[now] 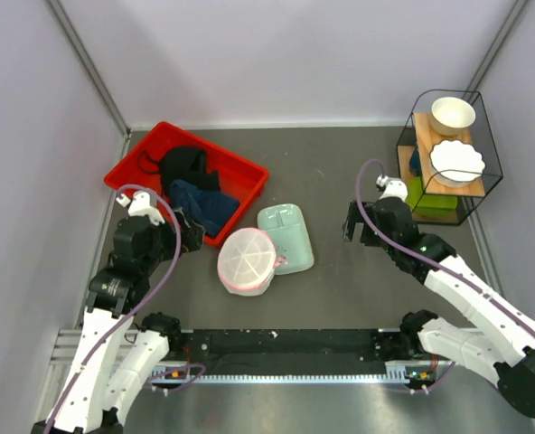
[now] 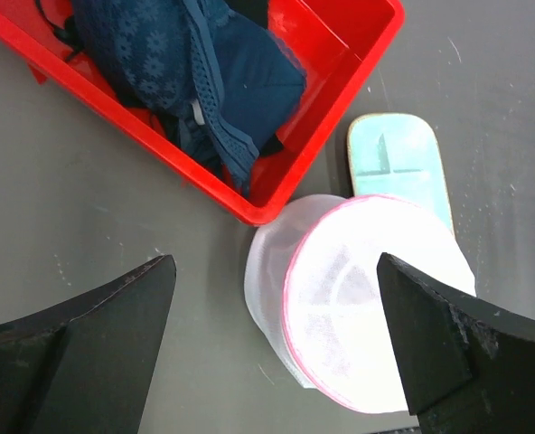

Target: Unzip the laundry bag and remove the bra

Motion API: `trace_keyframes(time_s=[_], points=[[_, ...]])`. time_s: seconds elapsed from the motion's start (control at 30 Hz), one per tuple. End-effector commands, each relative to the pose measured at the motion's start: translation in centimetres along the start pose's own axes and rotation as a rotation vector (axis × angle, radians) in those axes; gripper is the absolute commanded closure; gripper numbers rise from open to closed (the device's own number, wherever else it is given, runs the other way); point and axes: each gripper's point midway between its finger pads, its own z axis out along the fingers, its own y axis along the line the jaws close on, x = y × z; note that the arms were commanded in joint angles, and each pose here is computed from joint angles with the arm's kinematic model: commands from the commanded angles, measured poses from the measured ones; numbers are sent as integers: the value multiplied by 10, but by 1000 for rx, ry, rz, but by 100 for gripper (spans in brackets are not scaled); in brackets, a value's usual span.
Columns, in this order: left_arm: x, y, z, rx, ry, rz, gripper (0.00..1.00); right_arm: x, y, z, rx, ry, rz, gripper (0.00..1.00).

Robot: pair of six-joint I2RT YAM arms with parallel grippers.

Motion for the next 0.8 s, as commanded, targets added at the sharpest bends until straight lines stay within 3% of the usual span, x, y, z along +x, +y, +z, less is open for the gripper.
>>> trace_keyframes(time_s=[0.0,0.17,0.37,0.53,0.77], points=[[12,-10,5,64,48,-9,1,-13,17,-1,-48,-8,7,1],[46,-3,16,-19,232,8,1,-5,39,3,-158,51,-15,1],[79,-35,12,-11,297,-33,2,-1,59,2,-272,59,-17,1],[123,-58,7,-34,372,-108,3,1,63,1,-296,61,-27,1],[149,-90,2,-22,402,-249,4,7,63,2,-305,74,-30,1]])
